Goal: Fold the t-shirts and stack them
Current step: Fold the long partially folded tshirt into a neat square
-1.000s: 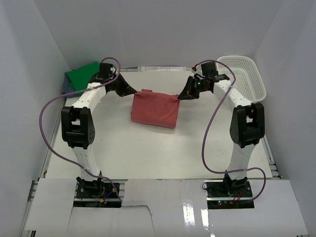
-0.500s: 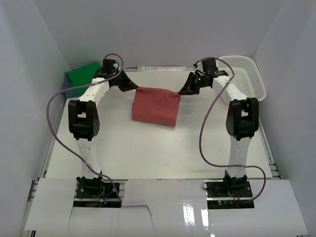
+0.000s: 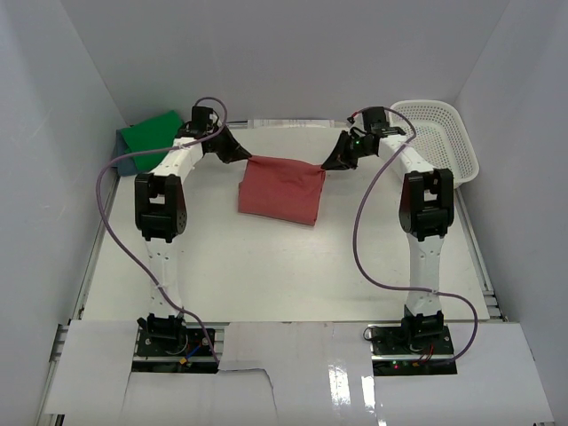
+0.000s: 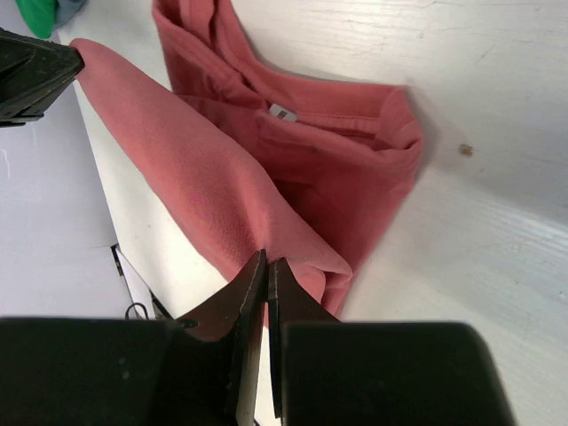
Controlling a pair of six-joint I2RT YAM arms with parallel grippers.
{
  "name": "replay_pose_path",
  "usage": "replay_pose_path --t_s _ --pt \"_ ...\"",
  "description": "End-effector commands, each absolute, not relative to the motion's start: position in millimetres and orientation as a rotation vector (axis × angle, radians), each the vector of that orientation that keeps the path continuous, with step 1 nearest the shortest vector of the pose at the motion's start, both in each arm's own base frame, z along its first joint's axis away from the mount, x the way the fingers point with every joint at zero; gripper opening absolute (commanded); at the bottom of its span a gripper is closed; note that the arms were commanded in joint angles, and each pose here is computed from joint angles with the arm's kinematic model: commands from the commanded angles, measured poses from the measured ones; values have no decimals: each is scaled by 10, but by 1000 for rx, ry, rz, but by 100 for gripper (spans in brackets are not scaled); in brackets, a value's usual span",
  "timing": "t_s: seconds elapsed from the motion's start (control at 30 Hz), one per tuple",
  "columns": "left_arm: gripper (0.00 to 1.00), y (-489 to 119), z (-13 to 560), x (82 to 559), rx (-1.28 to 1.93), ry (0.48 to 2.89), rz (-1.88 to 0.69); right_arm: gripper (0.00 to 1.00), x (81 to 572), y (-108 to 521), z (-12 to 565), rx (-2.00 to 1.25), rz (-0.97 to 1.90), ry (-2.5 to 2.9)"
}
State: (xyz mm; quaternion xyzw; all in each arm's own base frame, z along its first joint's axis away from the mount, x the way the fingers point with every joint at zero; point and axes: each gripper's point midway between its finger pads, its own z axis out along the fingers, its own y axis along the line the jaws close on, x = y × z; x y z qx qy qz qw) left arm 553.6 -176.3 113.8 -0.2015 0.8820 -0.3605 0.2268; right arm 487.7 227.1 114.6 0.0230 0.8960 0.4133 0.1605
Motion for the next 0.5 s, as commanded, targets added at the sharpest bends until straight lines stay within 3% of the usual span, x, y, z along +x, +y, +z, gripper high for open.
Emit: replay_pose_path --t_s 0.0,0.2,0.33,0.47 --pt "2 -1738 1321 5663 -499 2375 -1000 8 5014 2236 1228 28 1187 2508" --pt "6 -1754 1153 5732 -498 2383 -1006 8 5064 2228 1100 44 1195 2513" --pt "15 -1757 1056 5777 -502 2387 -1003 8 5104 2205 1039 57 1196 2511" --pt "41 -1774 984 5835 -505 2383 -1014 11 5169 2179 985 68 1208 2491"
